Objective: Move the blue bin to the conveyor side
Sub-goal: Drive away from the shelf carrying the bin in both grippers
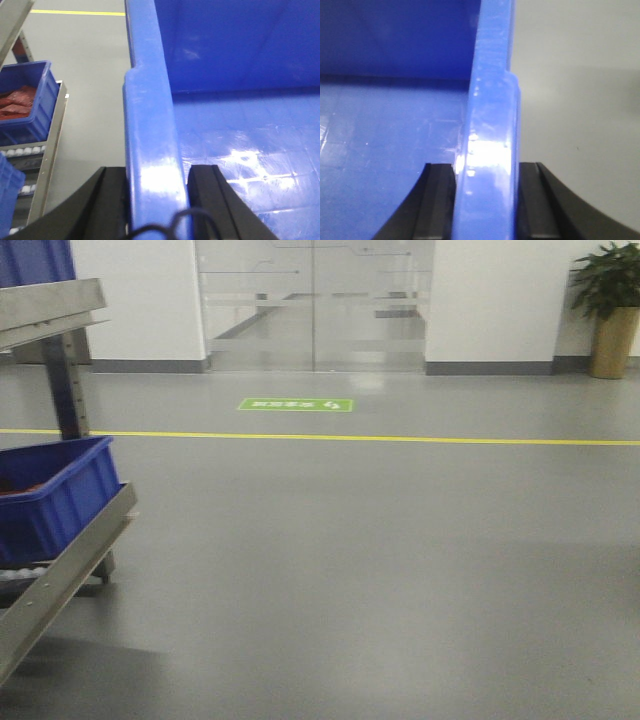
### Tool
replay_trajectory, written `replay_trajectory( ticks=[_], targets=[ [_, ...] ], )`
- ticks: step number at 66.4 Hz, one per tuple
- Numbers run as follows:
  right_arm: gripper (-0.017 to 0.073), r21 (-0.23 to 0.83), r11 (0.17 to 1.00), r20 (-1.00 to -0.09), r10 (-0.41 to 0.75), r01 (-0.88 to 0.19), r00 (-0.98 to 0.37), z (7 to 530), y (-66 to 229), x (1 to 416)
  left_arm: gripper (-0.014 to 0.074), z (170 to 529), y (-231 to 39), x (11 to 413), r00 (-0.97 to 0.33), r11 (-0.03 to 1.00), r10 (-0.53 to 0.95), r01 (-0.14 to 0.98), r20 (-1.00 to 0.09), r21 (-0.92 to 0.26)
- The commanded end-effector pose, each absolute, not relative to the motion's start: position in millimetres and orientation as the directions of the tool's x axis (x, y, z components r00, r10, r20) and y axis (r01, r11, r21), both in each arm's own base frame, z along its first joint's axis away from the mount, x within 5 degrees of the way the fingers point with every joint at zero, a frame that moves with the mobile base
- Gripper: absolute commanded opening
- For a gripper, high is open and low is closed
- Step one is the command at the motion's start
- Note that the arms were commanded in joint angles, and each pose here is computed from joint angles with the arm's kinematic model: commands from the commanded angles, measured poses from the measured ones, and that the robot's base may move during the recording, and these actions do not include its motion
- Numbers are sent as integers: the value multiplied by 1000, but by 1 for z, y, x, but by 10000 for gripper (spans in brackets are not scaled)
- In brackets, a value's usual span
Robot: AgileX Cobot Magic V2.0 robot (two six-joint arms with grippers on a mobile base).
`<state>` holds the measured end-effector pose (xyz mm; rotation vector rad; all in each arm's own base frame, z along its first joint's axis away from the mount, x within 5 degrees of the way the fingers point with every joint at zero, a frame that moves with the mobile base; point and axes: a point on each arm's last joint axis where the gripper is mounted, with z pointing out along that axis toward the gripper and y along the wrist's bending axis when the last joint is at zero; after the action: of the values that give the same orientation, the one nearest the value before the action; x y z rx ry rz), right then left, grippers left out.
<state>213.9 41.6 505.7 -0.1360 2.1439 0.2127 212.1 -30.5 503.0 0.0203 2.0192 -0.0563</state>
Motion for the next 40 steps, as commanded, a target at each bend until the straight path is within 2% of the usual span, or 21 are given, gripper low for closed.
replay_trajectory(
  ticks=[1, 40],
  targets=[
    [-78, 56, 984, -906, -20, -166, -424, 522, 36, 209, -20, 521, -28, 206, -296, 999, 13, 45, -955, 0],
    [-78, 56, 984, -906, -20, -166, -424, 522, 36, 209, -20, 521, -28, 206, -296, 999, 13, 45, -955, 0]
  ],
)
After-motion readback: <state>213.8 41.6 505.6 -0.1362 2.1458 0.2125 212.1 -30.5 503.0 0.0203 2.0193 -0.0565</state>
